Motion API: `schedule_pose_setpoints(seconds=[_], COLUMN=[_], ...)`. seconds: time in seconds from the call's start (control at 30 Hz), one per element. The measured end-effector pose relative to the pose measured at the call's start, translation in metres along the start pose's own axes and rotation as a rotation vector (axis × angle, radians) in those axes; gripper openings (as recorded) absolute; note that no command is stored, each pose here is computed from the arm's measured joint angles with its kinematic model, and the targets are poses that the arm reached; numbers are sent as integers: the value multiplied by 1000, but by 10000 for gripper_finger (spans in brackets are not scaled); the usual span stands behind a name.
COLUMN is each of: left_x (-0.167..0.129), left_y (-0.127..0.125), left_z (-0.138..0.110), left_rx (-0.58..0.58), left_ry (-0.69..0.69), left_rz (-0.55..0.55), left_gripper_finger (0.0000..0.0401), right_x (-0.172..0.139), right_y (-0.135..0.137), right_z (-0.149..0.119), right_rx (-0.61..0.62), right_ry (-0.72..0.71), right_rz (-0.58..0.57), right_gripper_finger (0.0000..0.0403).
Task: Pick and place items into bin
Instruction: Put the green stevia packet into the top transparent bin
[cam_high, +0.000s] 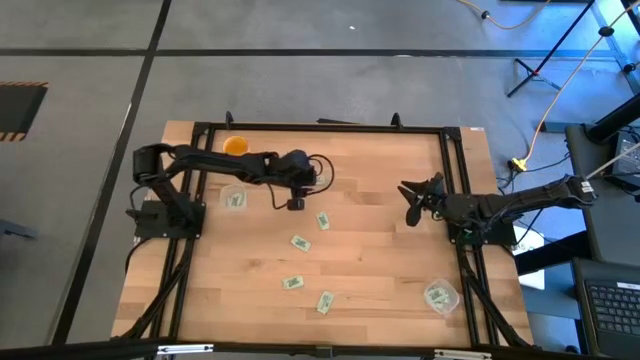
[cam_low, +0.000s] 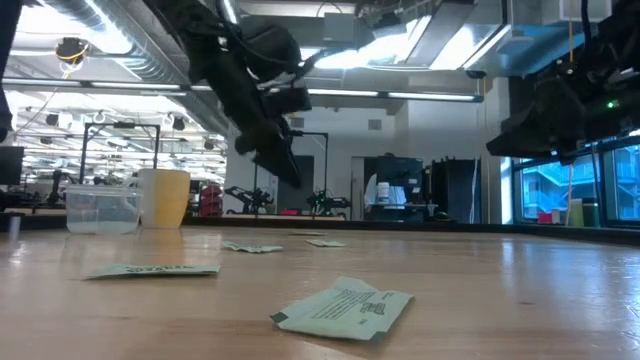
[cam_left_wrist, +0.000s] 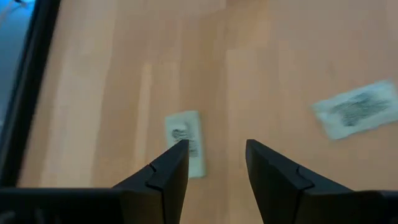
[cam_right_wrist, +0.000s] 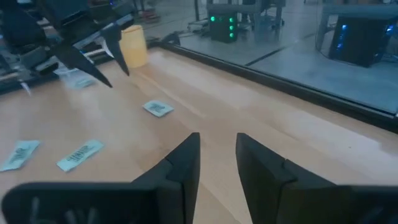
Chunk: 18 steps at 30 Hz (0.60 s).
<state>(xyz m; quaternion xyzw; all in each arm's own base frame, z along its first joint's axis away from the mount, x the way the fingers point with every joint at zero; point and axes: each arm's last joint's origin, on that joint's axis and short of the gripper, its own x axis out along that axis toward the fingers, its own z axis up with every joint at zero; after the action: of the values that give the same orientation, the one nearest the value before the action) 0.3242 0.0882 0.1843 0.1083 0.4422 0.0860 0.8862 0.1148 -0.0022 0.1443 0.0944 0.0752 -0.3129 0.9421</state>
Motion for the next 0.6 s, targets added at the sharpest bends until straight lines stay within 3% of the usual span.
schedule_pose_setpoints(seconds=[0.2,0.6], left_x=[20,58], left_y=[1,1], left_z=[-2,-10], left_rx=[102,97], left_ry=[93,216], left_rz=[90,58], left_gripper_finger=[153,153], right_x=[0,0], right_y=[0,0], right_z=[0,0], right_rx=[2,0], right_ry=[3,3], right_rz=[4,5], right_gripper_finger=[106,106])
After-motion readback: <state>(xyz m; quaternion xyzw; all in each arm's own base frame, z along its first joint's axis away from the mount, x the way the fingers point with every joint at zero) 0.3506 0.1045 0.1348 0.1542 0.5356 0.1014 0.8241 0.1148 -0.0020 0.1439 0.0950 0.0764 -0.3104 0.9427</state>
